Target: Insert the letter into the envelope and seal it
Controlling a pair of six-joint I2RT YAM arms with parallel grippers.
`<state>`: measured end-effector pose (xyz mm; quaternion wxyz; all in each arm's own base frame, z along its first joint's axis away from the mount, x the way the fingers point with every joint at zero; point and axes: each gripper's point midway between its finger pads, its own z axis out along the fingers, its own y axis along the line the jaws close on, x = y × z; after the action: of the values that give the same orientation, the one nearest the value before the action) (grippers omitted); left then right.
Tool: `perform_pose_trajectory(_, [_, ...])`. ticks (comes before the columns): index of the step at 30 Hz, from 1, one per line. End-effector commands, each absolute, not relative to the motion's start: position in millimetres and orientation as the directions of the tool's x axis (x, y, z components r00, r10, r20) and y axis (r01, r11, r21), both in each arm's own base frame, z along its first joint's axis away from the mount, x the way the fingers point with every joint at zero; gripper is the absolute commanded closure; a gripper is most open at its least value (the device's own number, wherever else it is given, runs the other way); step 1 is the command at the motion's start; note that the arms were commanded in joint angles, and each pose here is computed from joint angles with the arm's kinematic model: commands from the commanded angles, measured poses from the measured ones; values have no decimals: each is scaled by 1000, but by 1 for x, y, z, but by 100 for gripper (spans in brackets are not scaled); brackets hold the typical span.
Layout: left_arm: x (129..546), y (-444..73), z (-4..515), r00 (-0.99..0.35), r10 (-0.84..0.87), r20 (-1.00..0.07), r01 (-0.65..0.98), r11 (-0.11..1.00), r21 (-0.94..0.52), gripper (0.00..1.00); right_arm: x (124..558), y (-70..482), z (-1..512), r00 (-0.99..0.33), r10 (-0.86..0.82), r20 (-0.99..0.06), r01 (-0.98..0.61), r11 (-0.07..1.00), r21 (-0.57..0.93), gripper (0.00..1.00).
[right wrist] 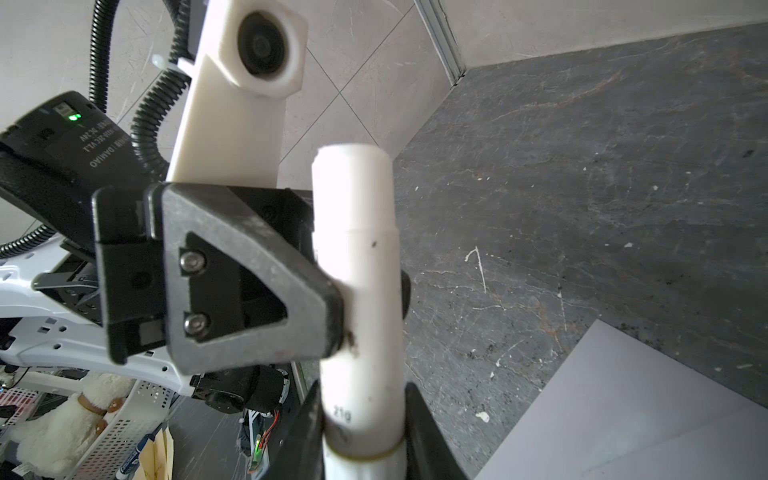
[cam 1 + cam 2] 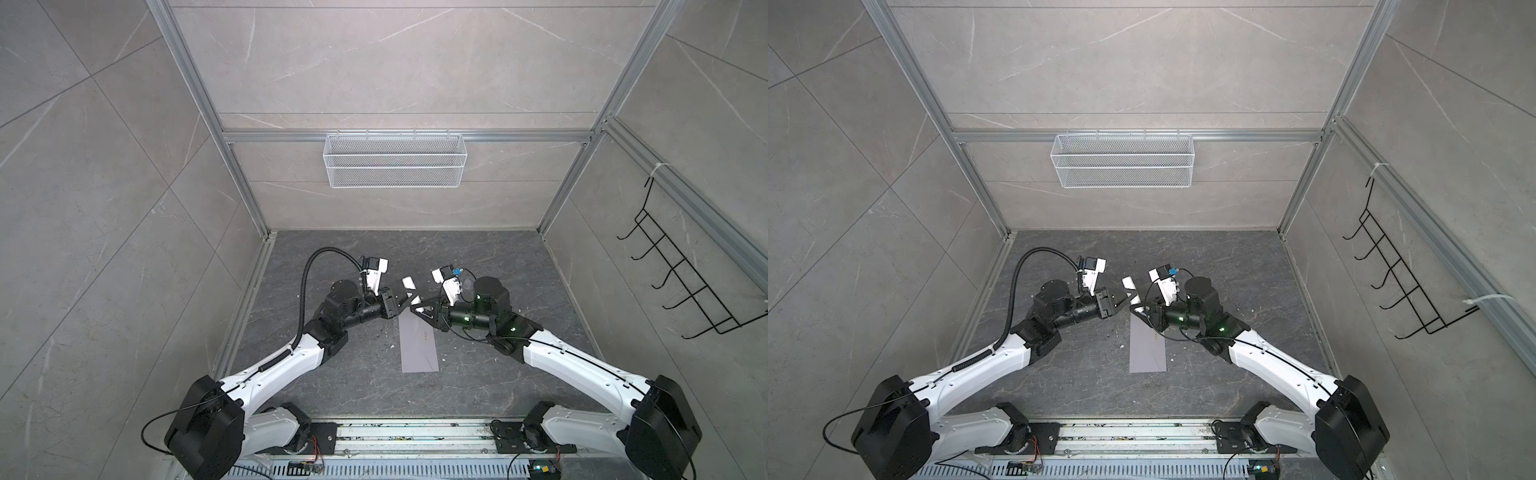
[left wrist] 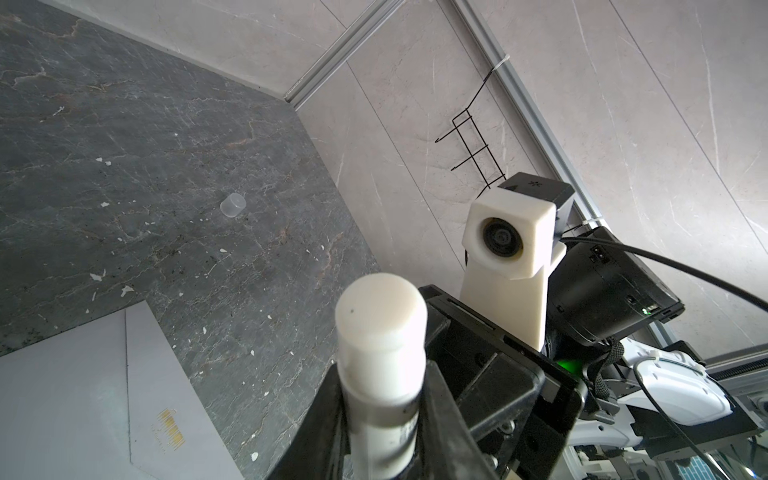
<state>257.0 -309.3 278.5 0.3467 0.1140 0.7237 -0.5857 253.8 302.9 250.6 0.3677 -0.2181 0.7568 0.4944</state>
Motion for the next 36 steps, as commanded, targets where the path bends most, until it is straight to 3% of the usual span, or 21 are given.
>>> perform_pose_trajectory(1, [252,-312,304,-671,-272,-690,656,215,-723,76,264,297,262,-616,113,-780,-675,435,596,87])
perform_pose_trajectory(7, [250,-306,309,-623,-327,-710,696,183,-695,40,260,294,270,-607,133,-783,-680,422,599,89])
perform_pose_trajectory(10, [246,-304,311,-605,-342,-719,715,165,-680,34,257,295,273,-609,131,-782,-687,406,603,89])
perform_pose_trajectory(23, [243,-302,315,-557,-359,-749,757,150,-636,33,247,310,278,-641,109,-760,-711,290,641,89])
perform_pose_trajectory(36, [246,-305,322,-550,-373,-747,765,133,-630,58,246,313,275,-653,104,-750,-708,268,653,89])
